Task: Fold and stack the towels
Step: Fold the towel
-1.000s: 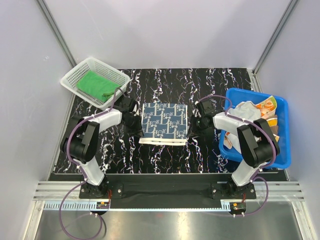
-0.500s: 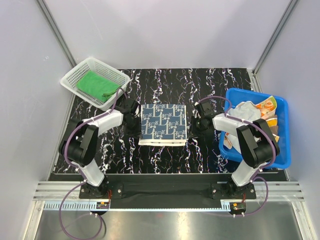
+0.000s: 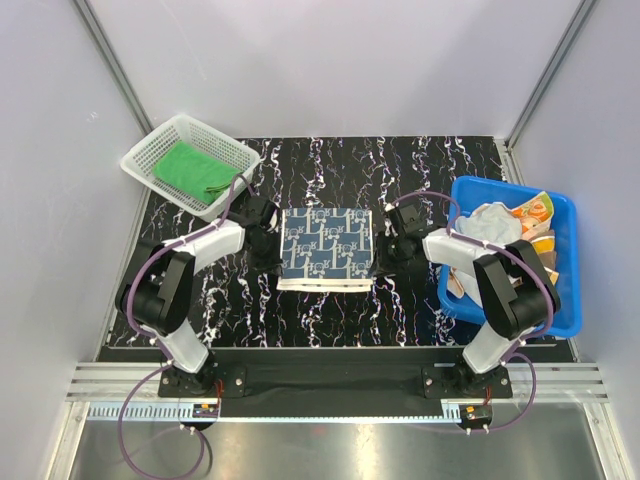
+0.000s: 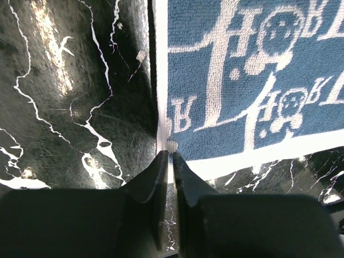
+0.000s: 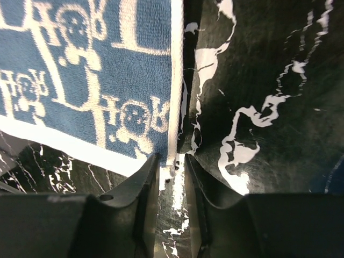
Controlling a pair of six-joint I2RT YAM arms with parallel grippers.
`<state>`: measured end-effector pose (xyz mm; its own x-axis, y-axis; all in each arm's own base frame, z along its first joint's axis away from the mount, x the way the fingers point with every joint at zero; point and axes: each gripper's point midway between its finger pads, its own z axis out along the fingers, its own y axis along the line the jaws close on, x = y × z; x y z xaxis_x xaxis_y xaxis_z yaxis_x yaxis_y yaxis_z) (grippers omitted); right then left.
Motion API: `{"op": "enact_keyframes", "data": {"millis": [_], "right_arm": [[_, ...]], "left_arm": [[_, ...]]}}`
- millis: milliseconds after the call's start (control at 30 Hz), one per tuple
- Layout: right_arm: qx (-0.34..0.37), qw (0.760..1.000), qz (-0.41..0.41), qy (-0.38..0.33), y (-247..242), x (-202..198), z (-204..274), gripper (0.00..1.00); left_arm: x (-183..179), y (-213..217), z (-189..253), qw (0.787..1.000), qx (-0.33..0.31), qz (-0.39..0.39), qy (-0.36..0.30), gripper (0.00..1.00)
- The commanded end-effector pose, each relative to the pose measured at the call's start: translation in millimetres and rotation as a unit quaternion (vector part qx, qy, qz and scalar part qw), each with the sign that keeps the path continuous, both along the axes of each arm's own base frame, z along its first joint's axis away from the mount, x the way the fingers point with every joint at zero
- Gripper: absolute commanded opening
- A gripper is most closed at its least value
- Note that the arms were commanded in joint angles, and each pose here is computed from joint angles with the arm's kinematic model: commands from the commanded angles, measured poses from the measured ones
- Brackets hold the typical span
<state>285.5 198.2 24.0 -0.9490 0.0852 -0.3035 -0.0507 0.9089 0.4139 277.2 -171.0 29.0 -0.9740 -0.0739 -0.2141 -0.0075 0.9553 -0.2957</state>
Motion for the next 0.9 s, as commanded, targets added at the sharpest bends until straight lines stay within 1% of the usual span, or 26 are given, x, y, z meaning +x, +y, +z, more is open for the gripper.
{"op": "enact_keyframes", "data": {"millis": [0,33,67,133,167,300,433,567,600,700,800,867], "right_arm": [[-0.004,1.0,0.004,-0.006,7,2,-8,0.31],[-0.006,1.0,0.003,-0.004,8,2,-10,0.29],[-0.008,1.0,0.005,-0.002,8,1,-10,0.27],[-0.017,1.0,0.0,-0.004,5,1,-10,0.19],[-0.019,1.0,0.0,-0.008,5,3,-8,0.1],[-0.024,1.0,0.002,-0.017,4,5,6,0.0],[-0.016,1.0,0.004,-0.025,7,6,23,0.0],[-0.009,1.0,0.008,-0.026,11,5,29,0.0],[-0.01,1.0,0.008,-0.025,11,4,27,0.0],[-0.011,1.0,0.01,-0.022,11,2,24,0.0],[-0.012,1.0,0.01,-0.017,12,0,19,0.0],[-0.011,1.0,0.011,-0.016,13,0,18,0.0]], "left_arm": [[2,-5,-3,1.0,-0.013,-0.004,-0.005,0.08],[2,-5,-4,1.0,-0.011,-0.004,-0.004,0.01],[2,-5,-3,1.0,-0.012,-0.003,-0.003,0.0],[4,-7,0,1.0,-0.013,-0.006,-0.006,0.0],[3,-6,2,1.0,-0.013,-0.006,-0.005,0.0],[8,-7,17,1.0,-0.012,-0.004,-0.021,0.0],[9,-9,29,0.999,-0.012,-0.005,-0.03,0.0],[10,-8,34,0.999,-0.007,-0.003,-0.036,0.0],[8,-9,33,0.999,-0.008,-0.005,-0.035,0.03],[3,-12,27,1.0,-0.001,-0.011,-0.03,0.2],[-2,-16,18,1.0,0.001,-0.017,-0.02,0.23],[-3,-13,11,1.0,0.018,-0.014,-0.015,0.25]]}}
